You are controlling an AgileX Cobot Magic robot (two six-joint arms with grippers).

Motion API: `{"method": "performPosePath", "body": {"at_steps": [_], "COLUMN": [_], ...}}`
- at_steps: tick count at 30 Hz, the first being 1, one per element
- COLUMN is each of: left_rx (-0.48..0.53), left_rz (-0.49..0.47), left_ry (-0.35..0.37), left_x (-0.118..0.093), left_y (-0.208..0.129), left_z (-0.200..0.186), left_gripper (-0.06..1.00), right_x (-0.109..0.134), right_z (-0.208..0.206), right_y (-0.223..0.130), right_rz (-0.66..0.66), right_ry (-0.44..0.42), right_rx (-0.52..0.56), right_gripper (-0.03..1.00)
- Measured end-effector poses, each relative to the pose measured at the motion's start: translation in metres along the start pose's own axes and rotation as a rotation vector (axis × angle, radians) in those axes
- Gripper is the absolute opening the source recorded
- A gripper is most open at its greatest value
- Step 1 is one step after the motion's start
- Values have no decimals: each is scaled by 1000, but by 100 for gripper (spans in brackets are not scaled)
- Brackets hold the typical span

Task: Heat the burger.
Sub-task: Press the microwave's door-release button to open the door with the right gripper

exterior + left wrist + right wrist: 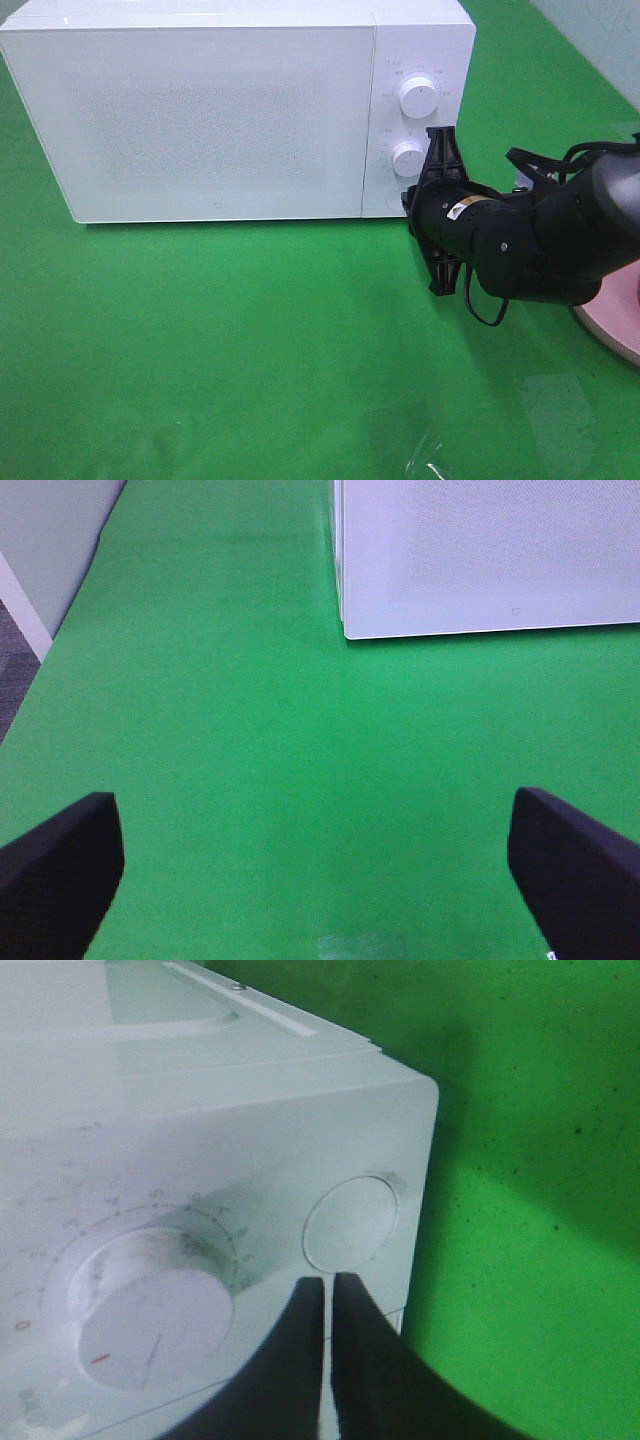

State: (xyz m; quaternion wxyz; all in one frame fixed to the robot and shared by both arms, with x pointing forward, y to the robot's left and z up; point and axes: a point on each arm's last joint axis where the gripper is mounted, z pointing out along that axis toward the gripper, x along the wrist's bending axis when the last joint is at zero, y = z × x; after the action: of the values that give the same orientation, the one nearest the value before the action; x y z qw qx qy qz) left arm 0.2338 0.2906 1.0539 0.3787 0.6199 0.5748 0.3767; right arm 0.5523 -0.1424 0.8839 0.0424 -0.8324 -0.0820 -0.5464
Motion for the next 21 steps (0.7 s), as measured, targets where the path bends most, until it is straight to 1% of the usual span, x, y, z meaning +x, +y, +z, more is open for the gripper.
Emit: {"method": "performPosePath", "body": {"at_steps": [4, 6, 9, 13, 21], "left_rx": [0, 0, 0, 0, 0], "left_rz": [0, 0, 0, 0, 0], "left_ry": [0, 0, 0, 0, 0], "left_x": [0, 0, 0, 0, 0], "left_y": [0, 0, 0, 0, 0], "left_z": [0, 0, 0, 0, 0], "left_gripper": [99, 99, 99, 99, 99], "right_x": [0, -2, -3, -5, -8], "right_z": [6, 17, 18, 30, 37], "right_y": [-2, -2, -3, 0, -1], "right_rz": [1, 5, 6, 18, 32], "right_ry": [-5, -14, -16, -19, -28], "right_rx": [4, -2, -2, -21, -38], "right_gripper": [0, 0, 0, 0, 0]}}
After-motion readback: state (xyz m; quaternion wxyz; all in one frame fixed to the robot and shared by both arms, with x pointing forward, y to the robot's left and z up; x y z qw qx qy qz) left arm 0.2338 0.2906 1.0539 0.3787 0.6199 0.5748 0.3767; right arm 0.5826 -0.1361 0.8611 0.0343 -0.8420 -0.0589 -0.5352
